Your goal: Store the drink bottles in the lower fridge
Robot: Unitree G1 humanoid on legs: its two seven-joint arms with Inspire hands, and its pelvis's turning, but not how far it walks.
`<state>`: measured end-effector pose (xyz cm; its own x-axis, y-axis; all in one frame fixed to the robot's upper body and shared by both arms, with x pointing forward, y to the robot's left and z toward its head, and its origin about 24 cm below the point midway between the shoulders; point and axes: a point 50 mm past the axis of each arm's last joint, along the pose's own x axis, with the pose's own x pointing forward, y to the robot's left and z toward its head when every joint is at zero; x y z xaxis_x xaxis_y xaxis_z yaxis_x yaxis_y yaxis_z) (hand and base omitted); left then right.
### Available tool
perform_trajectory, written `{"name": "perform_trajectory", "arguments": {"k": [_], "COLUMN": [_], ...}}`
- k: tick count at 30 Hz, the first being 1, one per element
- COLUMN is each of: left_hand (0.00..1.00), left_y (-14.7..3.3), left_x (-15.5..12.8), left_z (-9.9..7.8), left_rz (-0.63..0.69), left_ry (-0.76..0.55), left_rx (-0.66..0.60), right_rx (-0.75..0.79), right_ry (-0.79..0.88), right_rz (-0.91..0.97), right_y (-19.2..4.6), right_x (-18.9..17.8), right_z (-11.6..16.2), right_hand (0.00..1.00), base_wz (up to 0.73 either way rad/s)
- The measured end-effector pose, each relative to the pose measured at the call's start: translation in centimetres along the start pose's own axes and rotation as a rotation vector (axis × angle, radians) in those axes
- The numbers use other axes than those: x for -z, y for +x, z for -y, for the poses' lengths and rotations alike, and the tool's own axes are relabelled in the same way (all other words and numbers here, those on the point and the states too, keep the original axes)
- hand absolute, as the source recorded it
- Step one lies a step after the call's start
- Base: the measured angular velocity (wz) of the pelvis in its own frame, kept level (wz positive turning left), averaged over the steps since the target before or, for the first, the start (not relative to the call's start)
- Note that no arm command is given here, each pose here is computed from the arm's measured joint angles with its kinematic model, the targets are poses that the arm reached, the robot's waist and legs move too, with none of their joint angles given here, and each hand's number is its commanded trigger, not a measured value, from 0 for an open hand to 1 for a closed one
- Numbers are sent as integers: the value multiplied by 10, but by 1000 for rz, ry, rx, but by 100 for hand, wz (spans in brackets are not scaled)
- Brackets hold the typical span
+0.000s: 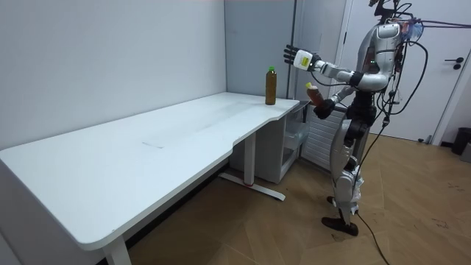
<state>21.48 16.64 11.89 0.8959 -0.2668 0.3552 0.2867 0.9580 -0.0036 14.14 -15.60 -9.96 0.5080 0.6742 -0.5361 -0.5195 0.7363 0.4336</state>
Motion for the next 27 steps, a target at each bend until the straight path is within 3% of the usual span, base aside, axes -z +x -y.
{"name": "perform_trajectory", "arguments": {"k": [6, 13, 17, 24, 27], "left_hand": [0, 0, 0, 0, 0], "left_y": [-4, -35, -43, -70, -92], "left_x": [-12, -9, -4, 21, 47], "left_z": [-22, -71, -82, -103, -110], "left_rz": [58, 24, 2, -101, -242], "left_ry": [84, 174, 179, 91, 75], "left_rx": [-155, -495, -602, -856, -937], "right_rx": [42, 128, 158, 209, 212], "right_ry": [13, 83, 100, 122, 129], "right_rz": [18, 16, 8, -6, -19], "right_y": [-7, -25, -29, -31, -32], "right_x": [-1, 16, 22, 29, 30], "right_z": [8, 15, 15, 14, 15], "right_hand": [100, 100, 100, 100, 100], "base_wz": [0, -3, 0, 4, 0]}}
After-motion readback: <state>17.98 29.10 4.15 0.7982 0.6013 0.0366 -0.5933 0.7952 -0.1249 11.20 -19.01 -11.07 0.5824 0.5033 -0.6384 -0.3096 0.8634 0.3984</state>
